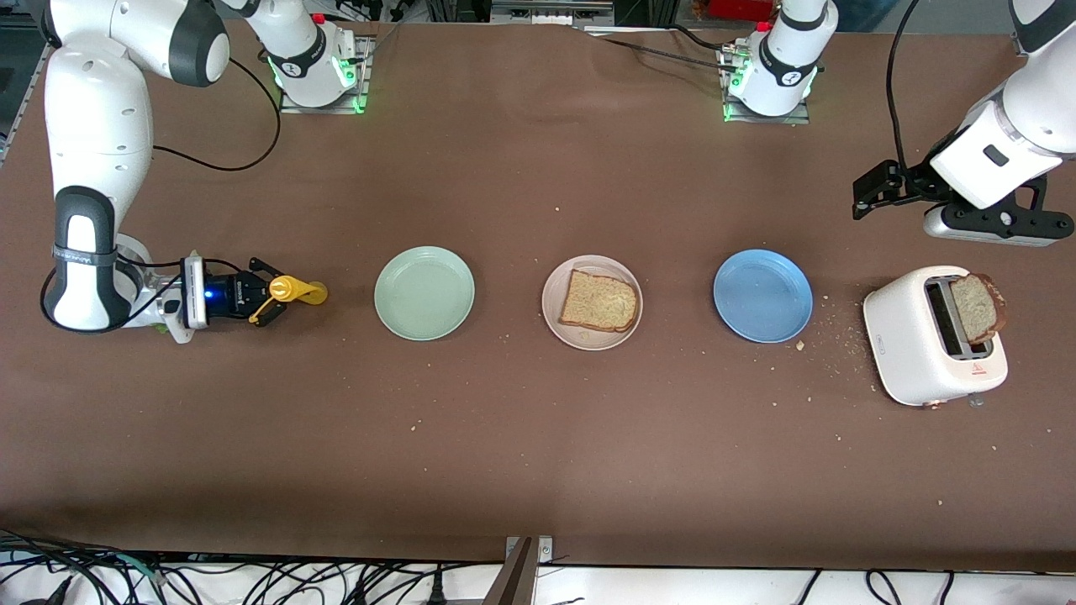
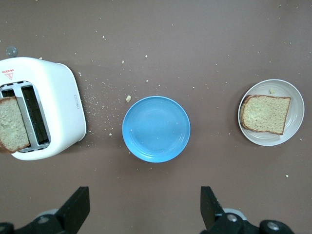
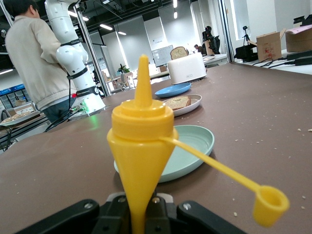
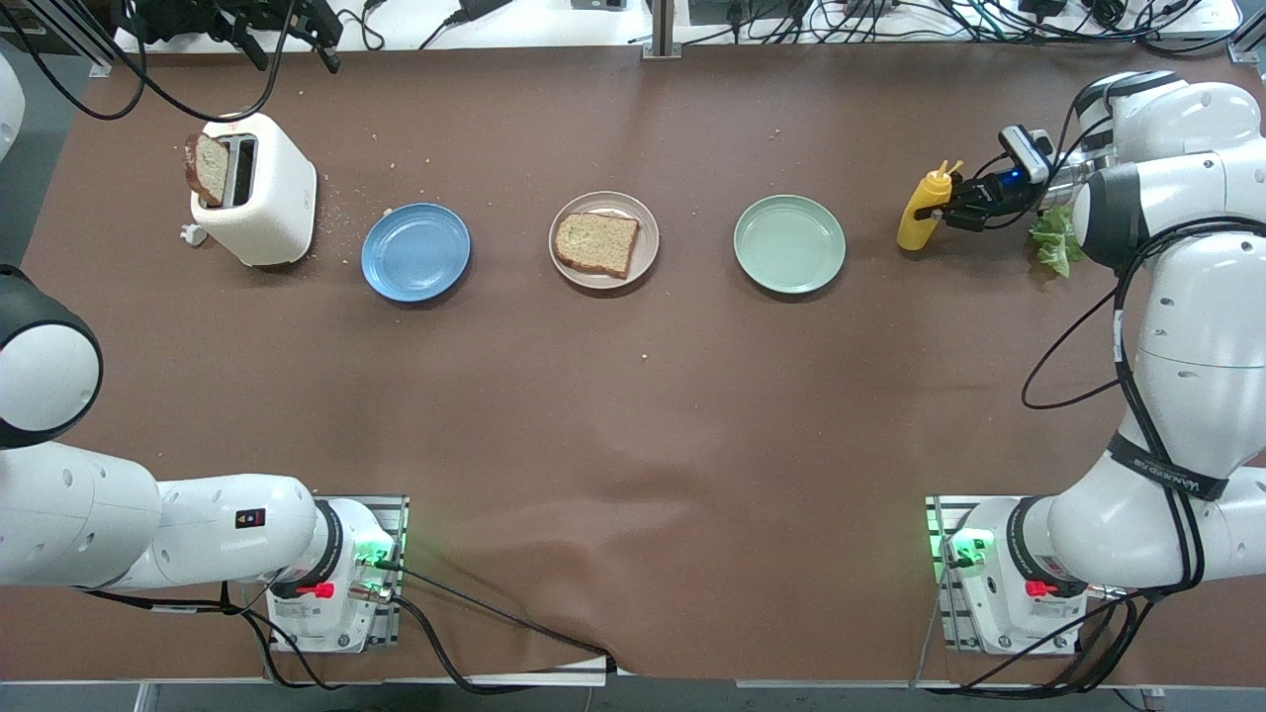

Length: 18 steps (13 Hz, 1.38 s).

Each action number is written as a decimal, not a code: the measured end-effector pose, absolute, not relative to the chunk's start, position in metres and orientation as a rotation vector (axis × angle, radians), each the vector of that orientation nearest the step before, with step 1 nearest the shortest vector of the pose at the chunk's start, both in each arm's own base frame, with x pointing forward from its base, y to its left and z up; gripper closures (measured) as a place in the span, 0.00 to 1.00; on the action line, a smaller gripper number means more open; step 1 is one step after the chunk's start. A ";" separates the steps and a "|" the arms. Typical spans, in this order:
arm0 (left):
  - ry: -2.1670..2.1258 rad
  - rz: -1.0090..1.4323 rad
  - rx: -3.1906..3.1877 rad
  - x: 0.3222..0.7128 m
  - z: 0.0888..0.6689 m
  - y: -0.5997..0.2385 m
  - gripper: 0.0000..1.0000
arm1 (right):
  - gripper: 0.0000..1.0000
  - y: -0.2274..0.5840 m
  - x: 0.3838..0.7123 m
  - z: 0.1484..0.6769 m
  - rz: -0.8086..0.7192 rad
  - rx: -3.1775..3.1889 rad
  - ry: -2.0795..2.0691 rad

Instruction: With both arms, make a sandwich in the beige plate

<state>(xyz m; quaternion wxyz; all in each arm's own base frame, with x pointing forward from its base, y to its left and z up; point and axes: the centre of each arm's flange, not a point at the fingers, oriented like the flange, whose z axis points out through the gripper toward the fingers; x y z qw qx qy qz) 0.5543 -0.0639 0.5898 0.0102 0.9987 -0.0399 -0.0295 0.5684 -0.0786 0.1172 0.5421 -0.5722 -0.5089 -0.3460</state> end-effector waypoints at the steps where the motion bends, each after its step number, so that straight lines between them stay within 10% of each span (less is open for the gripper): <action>1: -0.129 -0.092 3.117 0.554 0.590 -0.066 0.00 | 0.90 -0.079 0.568 0.117 -0.822 -1.359 -1.209; 10: -0.143 -0.112 3.118 0.550 0.592 -0.070 0.00 | 0.06 -0.079 0.568 0.118 -0.822 -1.357 -1.204; 18: -0.143 -0.113 3.118 0.549 0.592 -0.070 0.00 | 0.02 -0.087 0.567 0.118 -0.791 -1.393 -1.152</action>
